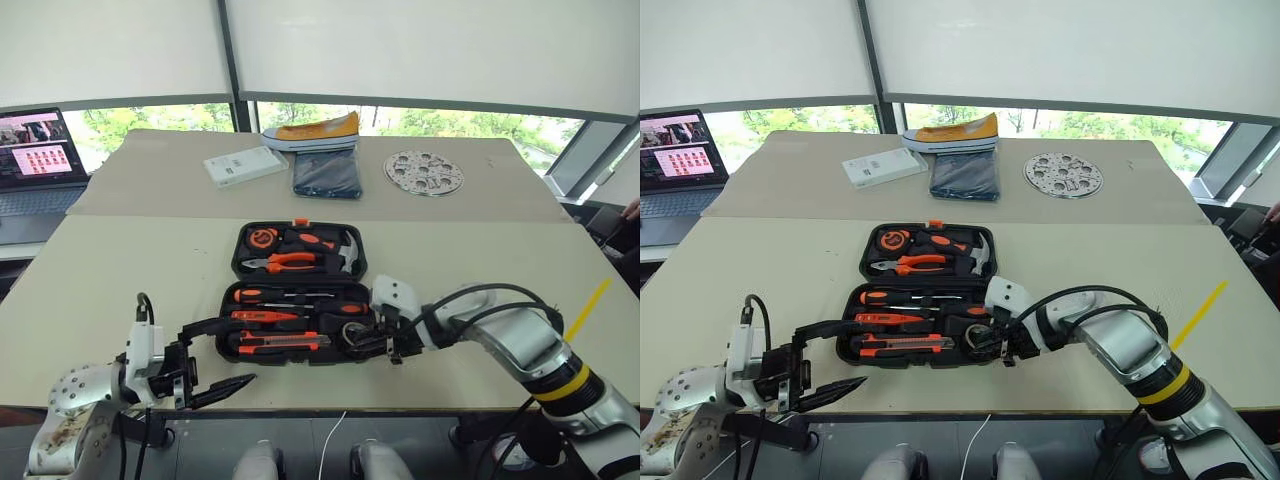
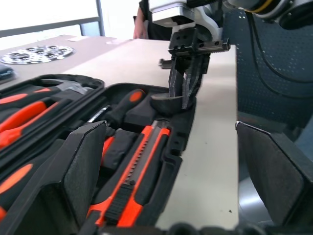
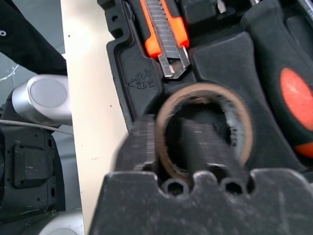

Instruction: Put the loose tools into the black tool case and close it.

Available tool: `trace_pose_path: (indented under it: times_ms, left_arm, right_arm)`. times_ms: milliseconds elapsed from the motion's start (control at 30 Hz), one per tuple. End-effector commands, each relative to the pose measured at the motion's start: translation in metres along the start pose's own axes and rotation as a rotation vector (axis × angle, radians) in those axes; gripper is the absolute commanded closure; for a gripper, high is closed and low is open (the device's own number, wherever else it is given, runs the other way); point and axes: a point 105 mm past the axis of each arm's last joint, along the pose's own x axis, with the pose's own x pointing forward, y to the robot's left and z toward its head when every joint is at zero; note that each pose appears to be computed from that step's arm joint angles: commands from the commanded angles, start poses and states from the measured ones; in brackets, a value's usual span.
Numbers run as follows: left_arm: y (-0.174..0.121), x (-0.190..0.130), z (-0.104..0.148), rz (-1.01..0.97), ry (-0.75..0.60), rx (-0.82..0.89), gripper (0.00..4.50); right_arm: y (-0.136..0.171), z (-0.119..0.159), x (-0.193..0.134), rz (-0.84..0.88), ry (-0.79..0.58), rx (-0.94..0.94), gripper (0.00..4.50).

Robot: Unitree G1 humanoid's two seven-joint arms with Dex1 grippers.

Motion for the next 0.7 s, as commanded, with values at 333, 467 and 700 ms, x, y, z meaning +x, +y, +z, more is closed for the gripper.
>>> trace_pose_path:
  times_ms: [333, 467, 700]
  left_arm:
    - [0.087, -0.060, -0.006, 0.519, 0.148, -0.089, 1.01]
    - [0.110, -0.062, -0.018, 0.672, 0.189, -0.156, 2.49]
    - [0.132, -0.040, -0.039, 0.699, 0.315, -0.134, 4.43]
  right_arm:
    - [-0.055, 0.000, -0.083, -0.301, -0.363, -0.014, 2.17]
    - [-0.089, -0.015, -0.081, -0.505, -0.287, -0.112, 3.58]
    - [-0.117, -0.017, -0.053, -0.575, -0.211, -0.245, 4.50]
